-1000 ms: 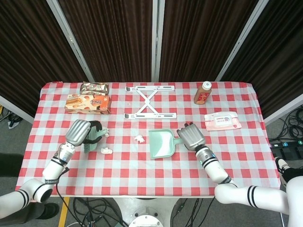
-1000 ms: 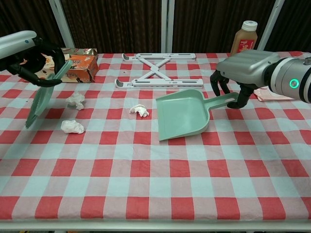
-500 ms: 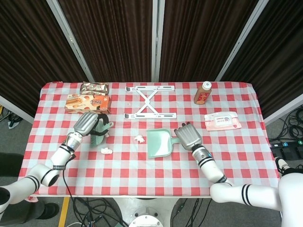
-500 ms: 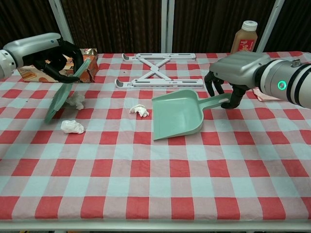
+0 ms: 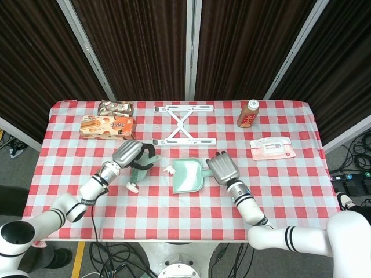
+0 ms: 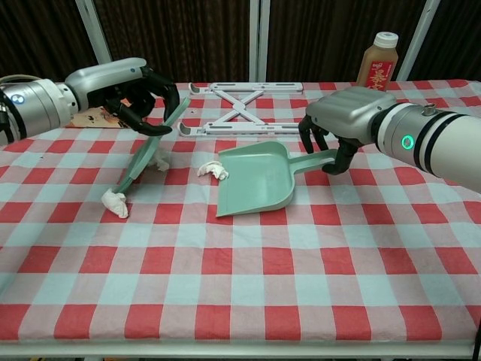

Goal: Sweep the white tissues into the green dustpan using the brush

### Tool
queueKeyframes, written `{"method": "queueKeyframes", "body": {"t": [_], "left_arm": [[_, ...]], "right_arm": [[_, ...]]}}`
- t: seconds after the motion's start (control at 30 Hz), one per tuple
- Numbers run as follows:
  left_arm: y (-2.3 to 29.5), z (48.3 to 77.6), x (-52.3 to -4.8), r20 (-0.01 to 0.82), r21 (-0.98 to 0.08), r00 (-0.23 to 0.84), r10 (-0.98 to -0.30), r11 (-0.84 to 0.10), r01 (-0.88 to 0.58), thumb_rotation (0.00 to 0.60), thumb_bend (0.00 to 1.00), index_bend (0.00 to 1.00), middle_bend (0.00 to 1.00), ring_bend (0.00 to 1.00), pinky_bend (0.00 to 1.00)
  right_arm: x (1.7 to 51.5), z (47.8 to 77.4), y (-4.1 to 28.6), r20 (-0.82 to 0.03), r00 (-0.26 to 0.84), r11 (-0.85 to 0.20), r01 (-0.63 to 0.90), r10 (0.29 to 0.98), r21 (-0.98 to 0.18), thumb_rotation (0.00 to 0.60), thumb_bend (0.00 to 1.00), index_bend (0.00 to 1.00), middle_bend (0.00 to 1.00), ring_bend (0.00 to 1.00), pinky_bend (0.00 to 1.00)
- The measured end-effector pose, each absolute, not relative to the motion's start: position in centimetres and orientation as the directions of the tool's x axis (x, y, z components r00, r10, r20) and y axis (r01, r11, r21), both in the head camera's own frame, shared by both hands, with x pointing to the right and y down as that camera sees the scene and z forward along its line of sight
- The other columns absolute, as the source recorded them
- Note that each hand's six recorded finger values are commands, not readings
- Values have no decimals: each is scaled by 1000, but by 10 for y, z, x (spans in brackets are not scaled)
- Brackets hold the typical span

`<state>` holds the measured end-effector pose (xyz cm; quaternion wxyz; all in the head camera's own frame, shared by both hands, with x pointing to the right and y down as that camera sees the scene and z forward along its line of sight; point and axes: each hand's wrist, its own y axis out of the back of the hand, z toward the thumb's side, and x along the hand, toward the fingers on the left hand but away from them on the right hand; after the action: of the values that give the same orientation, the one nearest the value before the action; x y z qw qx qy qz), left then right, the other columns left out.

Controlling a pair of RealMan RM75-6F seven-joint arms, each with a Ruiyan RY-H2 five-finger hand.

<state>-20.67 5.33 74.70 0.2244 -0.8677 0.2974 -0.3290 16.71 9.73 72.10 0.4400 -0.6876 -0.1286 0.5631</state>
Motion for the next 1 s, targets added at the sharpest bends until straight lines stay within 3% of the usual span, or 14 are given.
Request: {"method": "queueKeyframes", "body": {"t": [0.5, 0.8, 1.0], "left_arm": [[65, 720, -150, 336, -462, 719, -609, -772, -437, 600, 418, 566, 570, 765, 883], [53, 705, -208, 347, -542, 616, -708, -687, -484, 600, 423, 566, 569, 765, 882], [69, 708, -244, 405, -559, 527, -747, -658, -504, 600, 435, 566, 569, 765, 883]], "right_arm": [[170, 728, 98, -649, 330, -585, -280, 686, -761, 600, 398, 628, 605, 299, 345], [180, 726, 95, -644, 344, -569, -302, 683, -765, 600, 398, 629, 605, 299, 345], [179, 726, 95, -642, 367, -556, -321, 673, -767, 600, 398, 630, 605, 299, 344]]}}
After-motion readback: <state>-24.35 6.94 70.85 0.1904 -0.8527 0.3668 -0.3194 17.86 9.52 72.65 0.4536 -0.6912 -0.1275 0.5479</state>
